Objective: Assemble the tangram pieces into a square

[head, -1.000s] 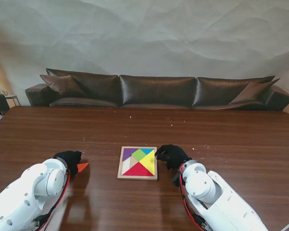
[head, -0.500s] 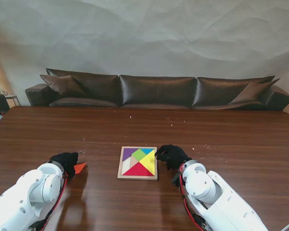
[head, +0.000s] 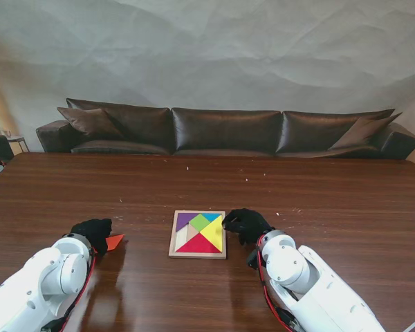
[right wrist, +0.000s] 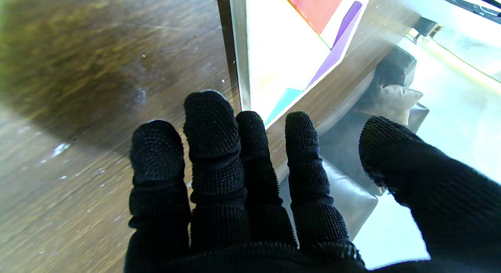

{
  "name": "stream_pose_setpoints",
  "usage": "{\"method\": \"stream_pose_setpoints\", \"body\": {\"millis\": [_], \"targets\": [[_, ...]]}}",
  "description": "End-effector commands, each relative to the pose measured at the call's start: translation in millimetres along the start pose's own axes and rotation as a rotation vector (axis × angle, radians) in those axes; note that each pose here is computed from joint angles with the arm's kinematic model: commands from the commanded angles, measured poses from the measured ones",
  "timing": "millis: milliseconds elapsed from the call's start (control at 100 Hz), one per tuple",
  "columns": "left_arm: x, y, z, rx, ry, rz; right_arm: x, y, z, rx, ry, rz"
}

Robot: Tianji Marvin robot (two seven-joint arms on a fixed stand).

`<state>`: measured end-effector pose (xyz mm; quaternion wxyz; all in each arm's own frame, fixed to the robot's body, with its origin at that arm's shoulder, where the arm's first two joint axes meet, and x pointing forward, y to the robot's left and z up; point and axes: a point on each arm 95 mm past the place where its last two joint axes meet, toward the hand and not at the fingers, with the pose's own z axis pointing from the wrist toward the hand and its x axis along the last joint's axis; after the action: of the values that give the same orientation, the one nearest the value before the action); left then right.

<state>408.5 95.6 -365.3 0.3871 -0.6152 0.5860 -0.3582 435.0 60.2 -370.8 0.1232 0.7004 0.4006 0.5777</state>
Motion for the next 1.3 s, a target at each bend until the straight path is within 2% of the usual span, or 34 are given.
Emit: {"method": "stream_pose_setpoints", "body": {"millis": [0, 600, 770, 970, 1290], "targets": [[2.2, 52.0, -4.7, -0.143, -0.003, -0.011, 0.9, -4.2, -0.2, 0.021, 0.002, 0.001], [0.6, 54.6, -6.4, -0.115, 0.0, -0.096, -0.2, -5.2, 1.2, 0.027, 0.001, 0.002], [-1.3, 46.9, -6.7, -0.09, 0.025, -0.148, -0.5, -5.3, 1.5, 0.028, 0.003, 0.002], [-1.0, 34.7, -7.8, -0.096, 0.059, -0.194, -0.7, -5.4, 1.7, 0.03, 0.004, 0.002], [2.3, 28.8, -4.5, -0.082, 0.076, -0.261, -2.0, -5.5, 2.1, 0.034, 0.003, 0.001]]}}
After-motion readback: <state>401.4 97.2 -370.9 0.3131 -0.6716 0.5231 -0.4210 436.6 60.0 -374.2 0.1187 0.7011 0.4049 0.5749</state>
